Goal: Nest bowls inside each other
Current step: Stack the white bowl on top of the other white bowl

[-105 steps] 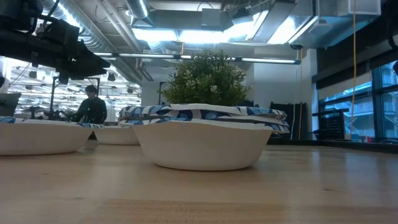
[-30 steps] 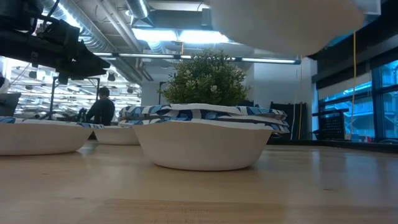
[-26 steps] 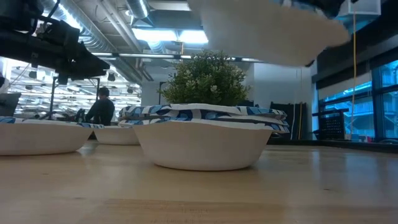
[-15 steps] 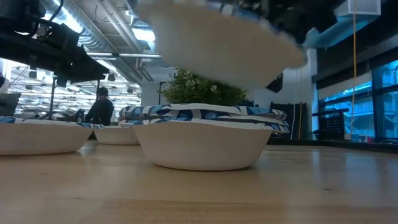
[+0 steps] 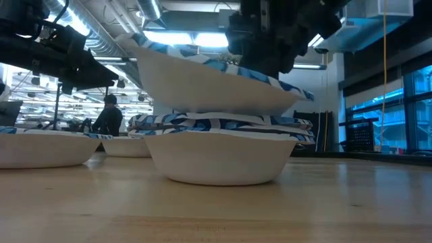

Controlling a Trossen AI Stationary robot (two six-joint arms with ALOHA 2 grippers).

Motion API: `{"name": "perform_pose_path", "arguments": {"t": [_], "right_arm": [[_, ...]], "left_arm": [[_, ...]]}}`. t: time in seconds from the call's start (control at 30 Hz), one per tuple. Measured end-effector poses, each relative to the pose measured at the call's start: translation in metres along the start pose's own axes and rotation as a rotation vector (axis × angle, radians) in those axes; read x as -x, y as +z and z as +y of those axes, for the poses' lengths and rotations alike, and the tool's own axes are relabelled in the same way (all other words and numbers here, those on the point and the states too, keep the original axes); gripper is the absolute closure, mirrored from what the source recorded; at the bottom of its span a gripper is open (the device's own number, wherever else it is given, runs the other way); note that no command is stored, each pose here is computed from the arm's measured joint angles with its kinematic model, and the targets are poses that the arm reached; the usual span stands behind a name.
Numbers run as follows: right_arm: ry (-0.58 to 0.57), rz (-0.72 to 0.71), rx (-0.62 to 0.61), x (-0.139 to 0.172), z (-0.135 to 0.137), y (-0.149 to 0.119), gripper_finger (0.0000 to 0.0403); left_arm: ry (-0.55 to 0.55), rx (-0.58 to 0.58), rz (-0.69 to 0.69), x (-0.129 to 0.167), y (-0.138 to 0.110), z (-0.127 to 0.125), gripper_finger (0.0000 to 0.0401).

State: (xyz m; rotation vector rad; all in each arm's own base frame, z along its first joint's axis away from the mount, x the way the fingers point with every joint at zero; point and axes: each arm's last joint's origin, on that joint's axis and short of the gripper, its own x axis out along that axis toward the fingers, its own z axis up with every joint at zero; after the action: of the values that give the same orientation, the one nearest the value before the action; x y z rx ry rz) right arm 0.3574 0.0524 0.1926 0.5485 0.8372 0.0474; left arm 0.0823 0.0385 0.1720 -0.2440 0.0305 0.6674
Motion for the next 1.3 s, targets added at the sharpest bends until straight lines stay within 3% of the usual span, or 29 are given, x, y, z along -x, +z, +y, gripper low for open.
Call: {"name": "perform_pose_path", "arguments": {"t": [0.33, 0.6, 0.73, 1.03, 1.3], "right_arm": [[-0.037, 0.042, -0.009, 0.0, -0.003, -0.004, 0.0351], [-0.071, 0.019, -0.014, 0.001, -0.007, -0.002, 0.0268], [-0.078, -0.017, 0.041, 0.009, -0.004, 0.002, 0.0242], [-0.281, -0.297, 0.098, 0.099, 0.013, 0.019, 0.0236], [-0.392, -0.4, 0.097, 0.17, 0.021, 0.004, 0.0234]], "left_arm": [[0.0, 0.0, 0.0, 0.0, 0.0, 0.0, 0.024], [0.0, -0.001, 0.001, 0.0, 0.0, 0.0, 0.024], [0.0, -0.001, 0.001, 0.0, 0.0, 0.0, 0.024], [0.0, 0.0, -0.001, 0.0, 0.0, 0.0, 0.024], [0.0, 0.0, -0.004, 0.0, 0.0, 0.0, 0.024]]}}
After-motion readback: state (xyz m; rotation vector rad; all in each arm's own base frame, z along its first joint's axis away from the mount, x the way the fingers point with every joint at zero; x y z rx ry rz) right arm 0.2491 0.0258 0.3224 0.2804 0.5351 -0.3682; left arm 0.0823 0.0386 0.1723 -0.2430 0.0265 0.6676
